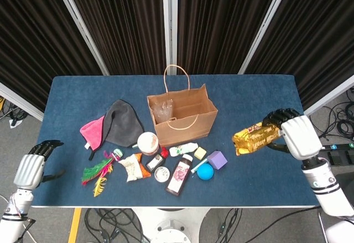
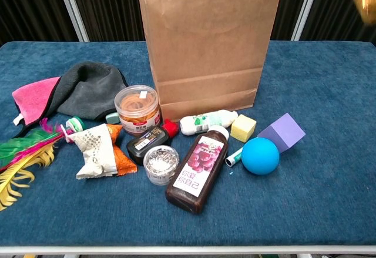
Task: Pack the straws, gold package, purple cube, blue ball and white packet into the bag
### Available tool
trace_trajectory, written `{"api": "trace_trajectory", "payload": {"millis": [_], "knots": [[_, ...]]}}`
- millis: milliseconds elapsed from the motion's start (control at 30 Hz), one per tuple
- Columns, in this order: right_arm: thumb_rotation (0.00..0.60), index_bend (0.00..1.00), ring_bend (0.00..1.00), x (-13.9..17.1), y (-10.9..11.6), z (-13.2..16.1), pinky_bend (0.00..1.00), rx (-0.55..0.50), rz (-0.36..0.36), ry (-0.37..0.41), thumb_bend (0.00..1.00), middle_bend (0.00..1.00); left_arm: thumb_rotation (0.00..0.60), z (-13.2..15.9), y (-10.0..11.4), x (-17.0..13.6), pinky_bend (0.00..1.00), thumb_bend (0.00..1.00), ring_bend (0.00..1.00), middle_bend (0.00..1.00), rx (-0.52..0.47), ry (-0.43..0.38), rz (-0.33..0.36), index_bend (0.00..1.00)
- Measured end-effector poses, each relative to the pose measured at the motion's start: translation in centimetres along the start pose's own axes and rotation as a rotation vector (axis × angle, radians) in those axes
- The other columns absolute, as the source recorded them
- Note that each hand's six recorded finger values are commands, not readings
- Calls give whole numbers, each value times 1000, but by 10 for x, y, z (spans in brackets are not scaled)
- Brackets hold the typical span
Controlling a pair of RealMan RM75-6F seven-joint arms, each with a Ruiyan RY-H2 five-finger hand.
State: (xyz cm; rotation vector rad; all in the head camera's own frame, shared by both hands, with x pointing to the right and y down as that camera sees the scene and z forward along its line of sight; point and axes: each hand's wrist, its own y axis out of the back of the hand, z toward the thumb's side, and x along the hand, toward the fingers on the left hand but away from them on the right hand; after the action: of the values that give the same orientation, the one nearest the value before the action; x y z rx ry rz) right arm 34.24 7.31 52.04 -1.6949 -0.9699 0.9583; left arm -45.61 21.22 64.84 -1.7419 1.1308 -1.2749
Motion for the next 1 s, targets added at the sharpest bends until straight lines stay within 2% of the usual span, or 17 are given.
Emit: {"api": "trace_trajectory", "payload": {"millis": [133, 233, 400, 533, 733, 1000], "knots": [[600, 693, 388, -37, 14, 28, 412, -211, -103, 30, 204, 540, 600, 0, 1, 1, 270, 188, 223, 346, 0, 3, 5, 303], [600, 693, 388, -66, 13, 54, 412, -376, -129, 53, 205, 540, 600, -1, 1, 1, 270, 188, 223, 347, 2, 5, 5, 303], [600, 693, 388, -99, -4, 94, 412, -619, -125, 71, 204, 540, 600, -5, 2, 1, 271, 188, 223, 346, 4, 16, 5, 303], [600, 693, 388, -118, -31, 120, 412, -809, -80, 52, 204, 540, 600, -9, 4, 1, 270, 187, 223, 346, 7, 23, 7, 303], [600, 693, 388, -139, -56, 132, 412, -914, -87, 31, 206, 540, 600, -15, 8, 1, 270, 188, 223, 346, 14, 32, 14, 303], [600, 698, 387, -156, -70, 129, 408, -909, -96, -6, 209, 533, 600, -19, 7, 2, 270, 187, 223, 346, 8, 41, 11, 303]]}}
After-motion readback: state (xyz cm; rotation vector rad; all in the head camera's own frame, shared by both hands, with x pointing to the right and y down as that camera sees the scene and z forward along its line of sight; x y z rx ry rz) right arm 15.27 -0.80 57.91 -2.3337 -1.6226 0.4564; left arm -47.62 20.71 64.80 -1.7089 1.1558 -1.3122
